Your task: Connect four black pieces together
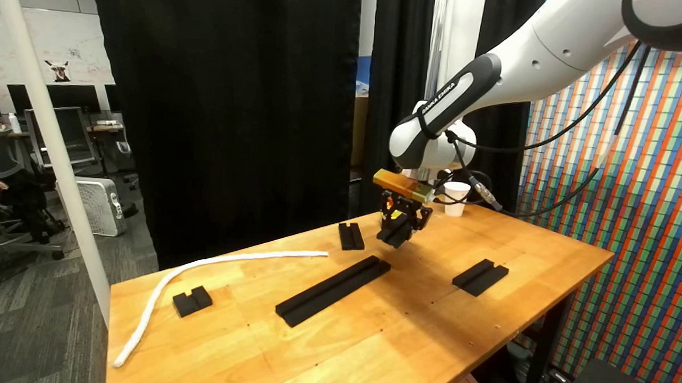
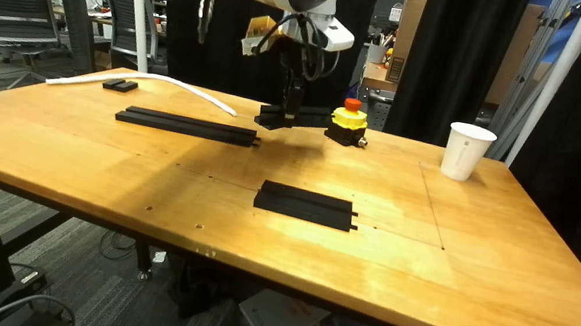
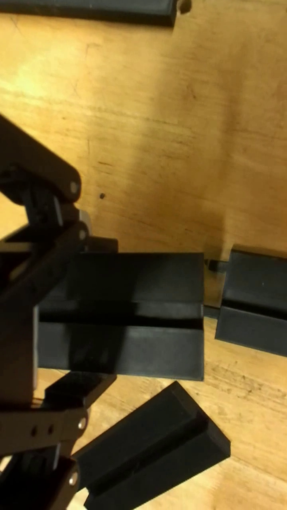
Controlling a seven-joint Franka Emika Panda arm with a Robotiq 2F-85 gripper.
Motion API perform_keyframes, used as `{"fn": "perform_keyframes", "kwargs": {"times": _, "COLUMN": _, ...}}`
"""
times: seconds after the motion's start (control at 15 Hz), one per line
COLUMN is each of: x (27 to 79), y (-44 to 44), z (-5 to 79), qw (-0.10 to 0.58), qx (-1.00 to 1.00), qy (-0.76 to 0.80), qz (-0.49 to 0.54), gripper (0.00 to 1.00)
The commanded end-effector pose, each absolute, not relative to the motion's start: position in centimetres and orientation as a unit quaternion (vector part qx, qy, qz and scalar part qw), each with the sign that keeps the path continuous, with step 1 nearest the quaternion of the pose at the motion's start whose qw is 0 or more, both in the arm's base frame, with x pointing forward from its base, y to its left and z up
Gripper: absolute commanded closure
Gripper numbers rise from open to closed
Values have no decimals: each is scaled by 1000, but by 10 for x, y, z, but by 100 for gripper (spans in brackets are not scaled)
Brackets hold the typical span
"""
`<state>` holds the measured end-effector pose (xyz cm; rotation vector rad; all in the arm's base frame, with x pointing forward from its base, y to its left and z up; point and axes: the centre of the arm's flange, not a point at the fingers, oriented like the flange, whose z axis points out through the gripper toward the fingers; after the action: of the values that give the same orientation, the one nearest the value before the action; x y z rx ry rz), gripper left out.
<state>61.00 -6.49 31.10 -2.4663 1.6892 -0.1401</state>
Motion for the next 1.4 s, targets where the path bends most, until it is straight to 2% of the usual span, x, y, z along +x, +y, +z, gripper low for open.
{"fn": "perform_keyframes", "kwargs": {"times": 0.0, "x": 629, "y": -64, "z": 304, "qw": 91, "qx": -805, "qy": 584, "qz": -48, "gripper": 55}}
{"fn": "perform_keyframes", "kwargs": {"times": 1.33, "x": 620, "y": -46, "z": 271, "qw": 58, "qx": -748, "qy": 661, "qz": -22, "gripper": 55}}
